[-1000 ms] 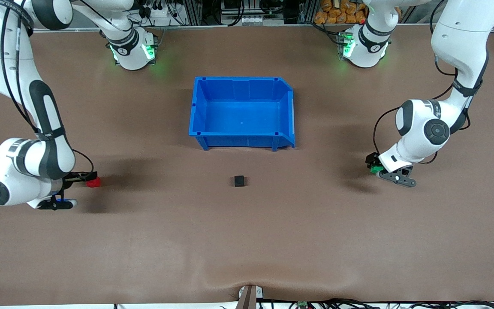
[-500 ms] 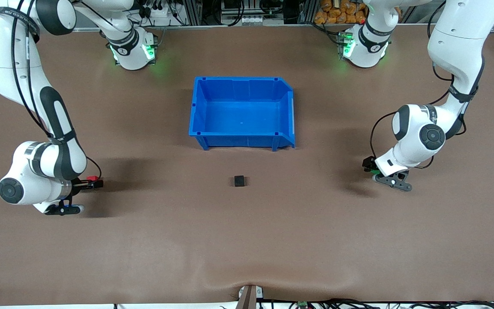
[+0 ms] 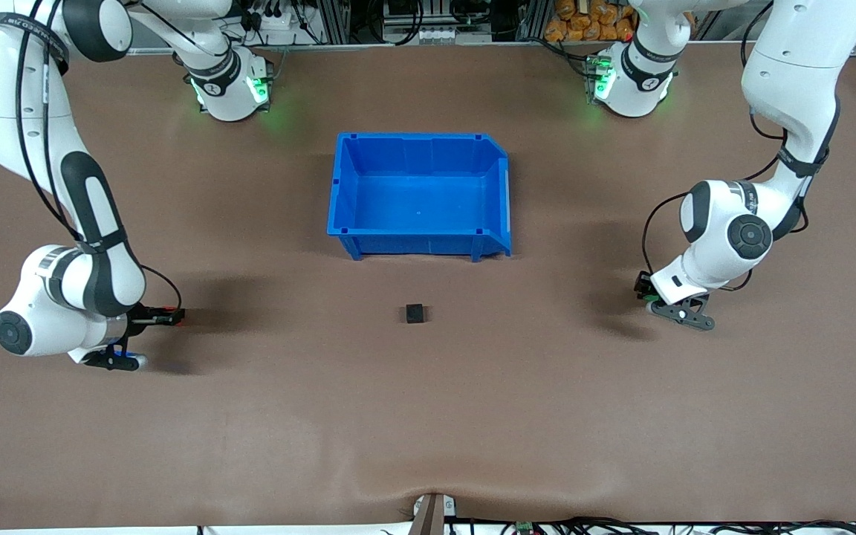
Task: Attach green and red cubes to black cube
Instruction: 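Close the left gripper on the green cube while the right gripper grasps red, then carry the red cube with the right gripper toward the black cube, then set the red cube beside the black cube and open the right gripper, then press the green cube onto the black cube while the right gripper withdraws, then open the left gripper and lift it away from the cubes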
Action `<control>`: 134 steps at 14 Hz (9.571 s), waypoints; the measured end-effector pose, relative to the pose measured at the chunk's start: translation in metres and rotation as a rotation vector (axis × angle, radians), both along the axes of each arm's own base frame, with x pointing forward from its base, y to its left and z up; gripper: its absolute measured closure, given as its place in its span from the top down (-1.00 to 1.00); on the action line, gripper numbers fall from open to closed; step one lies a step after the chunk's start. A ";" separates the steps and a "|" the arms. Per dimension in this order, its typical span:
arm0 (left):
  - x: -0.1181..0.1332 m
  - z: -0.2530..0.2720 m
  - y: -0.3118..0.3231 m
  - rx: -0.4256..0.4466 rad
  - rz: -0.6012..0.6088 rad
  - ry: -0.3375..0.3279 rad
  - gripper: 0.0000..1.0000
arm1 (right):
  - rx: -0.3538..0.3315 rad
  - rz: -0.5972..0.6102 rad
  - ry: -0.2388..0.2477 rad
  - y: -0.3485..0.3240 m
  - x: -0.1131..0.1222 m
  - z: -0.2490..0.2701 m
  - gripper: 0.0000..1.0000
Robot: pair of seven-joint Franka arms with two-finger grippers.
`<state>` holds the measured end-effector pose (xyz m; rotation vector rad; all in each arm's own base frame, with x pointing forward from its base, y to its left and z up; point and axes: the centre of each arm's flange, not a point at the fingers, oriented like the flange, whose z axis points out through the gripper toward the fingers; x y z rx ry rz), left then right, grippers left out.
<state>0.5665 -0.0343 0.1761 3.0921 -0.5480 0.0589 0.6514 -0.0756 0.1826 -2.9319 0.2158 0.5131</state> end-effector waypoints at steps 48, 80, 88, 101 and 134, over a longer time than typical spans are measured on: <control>0.069 0.037 -0.303 -0.077 2.029 0.097 -0.21 | -0.075 -1.403 0.082 0.443 -0.021 0.002 1.00; -0.012 0.005 -0.463 -0.068 2.098 0.109 -0.21 | -0.073 0.121 -0.216 0.060 -0.110 0.451 1.00; -0.006 0.007 -0.466 -0.147 2.095 0.104 -0.21 | -0.168 0.148 -0.245 0.055 -0.129 0.501 1.00; -0.022 -0.008 -0.481 -0.131 2.088 0.099 1.00 | -0.109 0.149 -0.232 0.061 -0.125 0.493 1.00; 0.158 0.146 -0.061 0.006 0.420 -0.101 1.00 | -0.108 0.148 -0.225 0.060 -0.126 0.491 1.00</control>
